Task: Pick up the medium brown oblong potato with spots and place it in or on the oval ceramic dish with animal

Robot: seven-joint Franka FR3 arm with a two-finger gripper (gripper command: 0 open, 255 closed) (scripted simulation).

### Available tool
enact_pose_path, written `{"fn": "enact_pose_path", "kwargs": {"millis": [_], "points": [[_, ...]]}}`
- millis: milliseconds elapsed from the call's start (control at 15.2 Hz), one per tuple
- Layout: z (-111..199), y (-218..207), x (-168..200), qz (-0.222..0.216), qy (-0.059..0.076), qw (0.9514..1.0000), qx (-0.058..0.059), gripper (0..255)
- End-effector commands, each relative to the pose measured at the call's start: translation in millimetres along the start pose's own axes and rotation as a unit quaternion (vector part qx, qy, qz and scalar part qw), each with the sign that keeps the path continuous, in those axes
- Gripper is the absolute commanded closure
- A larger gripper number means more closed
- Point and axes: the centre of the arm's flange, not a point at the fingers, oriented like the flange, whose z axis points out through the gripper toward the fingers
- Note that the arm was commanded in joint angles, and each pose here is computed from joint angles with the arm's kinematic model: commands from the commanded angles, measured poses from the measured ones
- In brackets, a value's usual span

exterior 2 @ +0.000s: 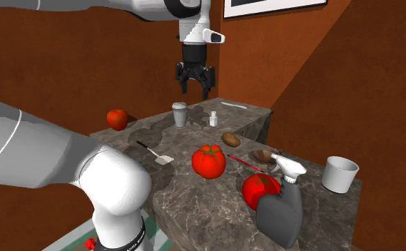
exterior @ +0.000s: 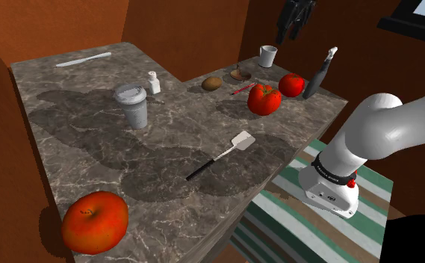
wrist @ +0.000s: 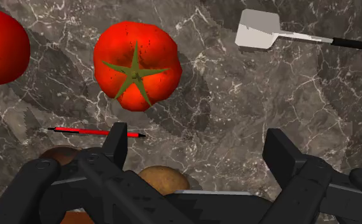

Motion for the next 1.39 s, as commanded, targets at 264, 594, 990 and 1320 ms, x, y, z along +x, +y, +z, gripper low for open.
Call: {"fn": "enact_pose_path", "kwargs": {"millis": [264, 594, 990, 1320], "points": [[34.7, 11.0, 38.6, -0.063, -0.004, 0.998, -0.007, 0], [78.4, 18.6, 87.9, -0.142, -0.009, 0.9897, -0.016, 0], [131.5, 18.4, 147.3, -0.235, -0.016, 0.9716, -0.027, 0], [176.3, 10.6, 195.6, -0.31, -0.021, 0.9497, -0.036, 0]]}}
